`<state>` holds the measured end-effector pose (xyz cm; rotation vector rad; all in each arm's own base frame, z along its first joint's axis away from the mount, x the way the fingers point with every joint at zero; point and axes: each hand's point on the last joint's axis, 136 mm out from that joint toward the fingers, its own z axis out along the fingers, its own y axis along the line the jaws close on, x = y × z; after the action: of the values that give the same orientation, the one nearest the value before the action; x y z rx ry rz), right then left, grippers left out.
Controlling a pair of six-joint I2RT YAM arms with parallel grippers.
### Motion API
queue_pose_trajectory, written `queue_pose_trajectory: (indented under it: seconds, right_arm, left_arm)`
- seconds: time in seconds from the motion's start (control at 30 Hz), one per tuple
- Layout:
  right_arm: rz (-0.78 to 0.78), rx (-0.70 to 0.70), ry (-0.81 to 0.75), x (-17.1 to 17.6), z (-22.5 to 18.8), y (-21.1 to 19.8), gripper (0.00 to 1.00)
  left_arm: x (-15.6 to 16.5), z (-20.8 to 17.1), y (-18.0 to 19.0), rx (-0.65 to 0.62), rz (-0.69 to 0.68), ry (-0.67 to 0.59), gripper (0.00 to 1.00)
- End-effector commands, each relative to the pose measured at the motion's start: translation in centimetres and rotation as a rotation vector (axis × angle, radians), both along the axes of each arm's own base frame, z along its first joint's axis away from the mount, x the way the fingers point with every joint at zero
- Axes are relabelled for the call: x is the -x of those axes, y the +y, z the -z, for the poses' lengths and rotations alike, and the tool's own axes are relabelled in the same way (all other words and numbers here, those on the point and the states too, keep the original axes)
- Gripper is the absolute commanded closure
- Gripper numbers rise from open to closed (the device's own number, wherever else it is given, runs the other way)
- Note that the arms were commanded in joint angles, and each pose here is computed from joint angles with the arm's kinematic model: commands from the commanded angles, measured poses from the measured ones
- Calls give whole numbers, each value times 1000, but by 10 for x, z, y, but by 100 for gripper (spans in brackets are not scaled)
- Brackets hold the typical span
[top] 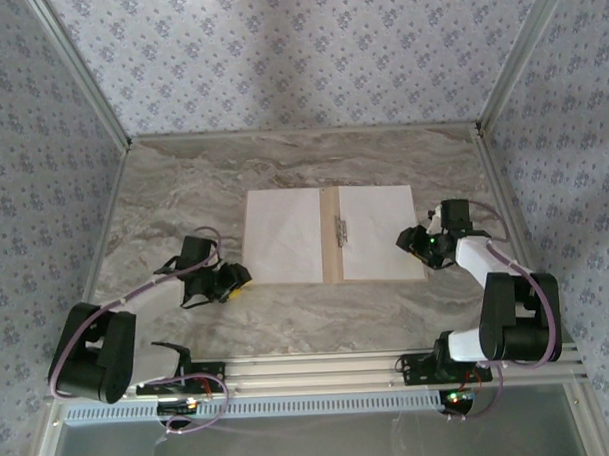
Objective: Put the files into the folder
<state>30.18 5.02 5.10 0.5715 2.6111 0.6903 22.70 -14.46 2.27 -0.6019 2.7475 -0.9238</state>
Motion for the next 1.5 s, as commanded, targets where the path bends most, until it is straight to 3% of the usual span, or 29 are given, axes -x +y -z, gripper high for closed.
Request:
queue_pose_trajectory:
  seconds: [0.0,0.2,0.7,1.1,1.17,1.47]
  right_arm:
    - [-28,-6,-3,-2,0,5,50]
    - [-38,-14,-4,-2,-1,8,50]
    - [-51,-30,-7,-3,-3,12,50]
    - [-68,-72,-62,-7,-30,20,50]
    - [-74,-90,-90,-10,-44,23,50]
    - [-134,-153,-199,-8,-100,46,49]
  left_arm:
    - [-19,-3,-7,34,9,-88,60]
    - [-26,-10,-10,54,13,-122,66]
    - [-29,-14,-4,35,-1,-146,71]
    - [-34,-36,-2,46,8,-218,91]
    - [-34,-45,3,5,15,-234,100]
    - [-21,-110,50,-301,7,-268,100]
